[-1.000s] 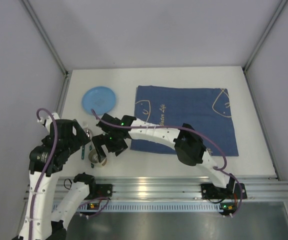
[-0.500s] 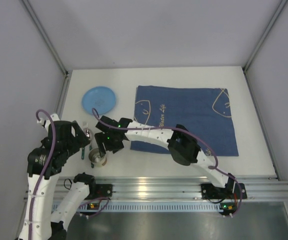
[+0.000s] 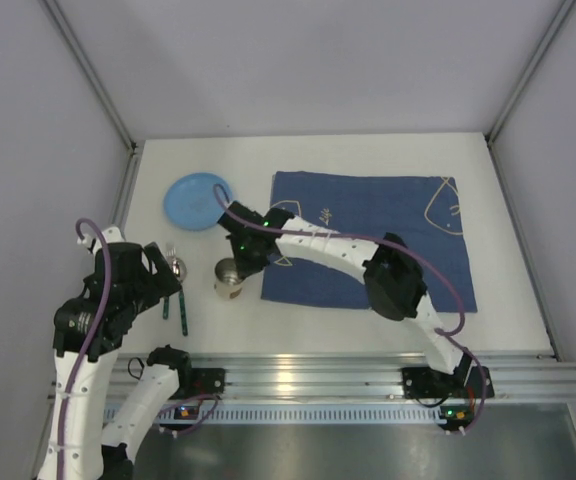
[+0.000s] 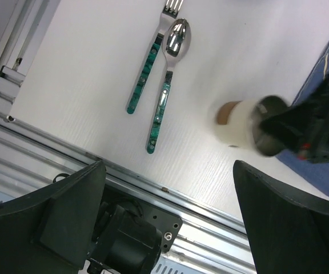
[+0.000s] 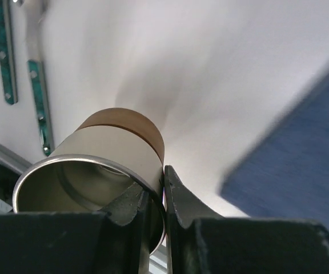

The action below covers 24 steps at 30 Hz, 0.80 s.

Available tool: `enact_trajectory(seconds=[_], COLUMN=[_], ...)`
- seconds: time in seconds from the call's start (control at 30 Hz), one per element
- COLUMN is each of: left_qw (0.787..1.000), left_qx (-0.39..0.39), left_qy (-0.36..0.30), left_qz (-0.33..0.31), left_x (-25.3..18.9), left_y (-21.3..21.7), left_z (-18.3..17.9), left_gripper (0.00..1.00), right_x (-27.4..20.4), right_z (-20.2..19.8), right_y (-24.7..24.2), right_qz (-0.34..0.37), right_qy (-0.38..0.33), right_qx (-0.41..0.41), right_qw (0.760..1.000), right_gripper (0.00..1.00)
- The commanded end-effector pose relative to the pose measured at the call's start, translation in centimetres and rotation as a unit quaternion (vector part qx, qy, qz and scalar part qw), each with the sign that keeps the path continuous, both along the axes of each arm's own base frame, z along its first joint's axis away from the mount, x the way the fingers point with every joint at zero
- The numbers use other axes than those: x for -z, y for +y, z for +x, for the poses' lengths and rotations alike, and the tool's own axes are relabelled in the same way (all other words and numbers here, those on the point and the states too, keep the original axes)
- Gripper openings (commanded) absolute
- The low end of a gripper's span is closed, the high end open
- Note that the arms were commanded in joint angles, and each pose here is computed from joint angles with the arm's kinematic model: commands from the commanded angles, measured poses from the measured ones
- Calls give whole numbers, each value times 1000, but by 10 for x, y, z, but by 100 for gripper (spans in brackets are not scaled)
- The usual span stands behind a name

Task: Set the dinner table for one person

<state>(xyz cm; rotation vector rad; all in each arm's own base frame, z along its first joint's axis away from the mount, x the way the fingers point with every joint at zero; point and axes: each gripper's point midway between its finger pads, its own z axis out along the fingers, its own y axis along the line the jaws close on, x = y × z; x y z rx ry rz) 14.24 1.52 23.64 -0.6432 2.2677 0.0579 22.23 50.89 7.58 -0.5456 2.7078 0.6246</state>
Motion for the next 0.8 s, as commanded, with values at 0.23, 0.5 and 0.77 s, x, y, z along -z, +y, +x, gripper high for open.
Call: enact_trajectory(seconds=[0.23,0.5,0.77], left_qw=[996,995,995], left_qx=[84,90,87], left_qy=[-15,-2,16], left_qz=[-23,-31,-34], left_x=[1,12,22], left_y=[-26,-33,-37], left_z=[25,40,61], left_gripper=[97,97,97], right_x=[-149,-105,-65], right_z=[213,268,264], right_y=[-311,-455,-541], right_qz=[-42,-166,-209], right_qy=[-179,-133,-70], right_qx=[294,398,498], right_qw=[938,893,839], right_gripper=[0,0,0])
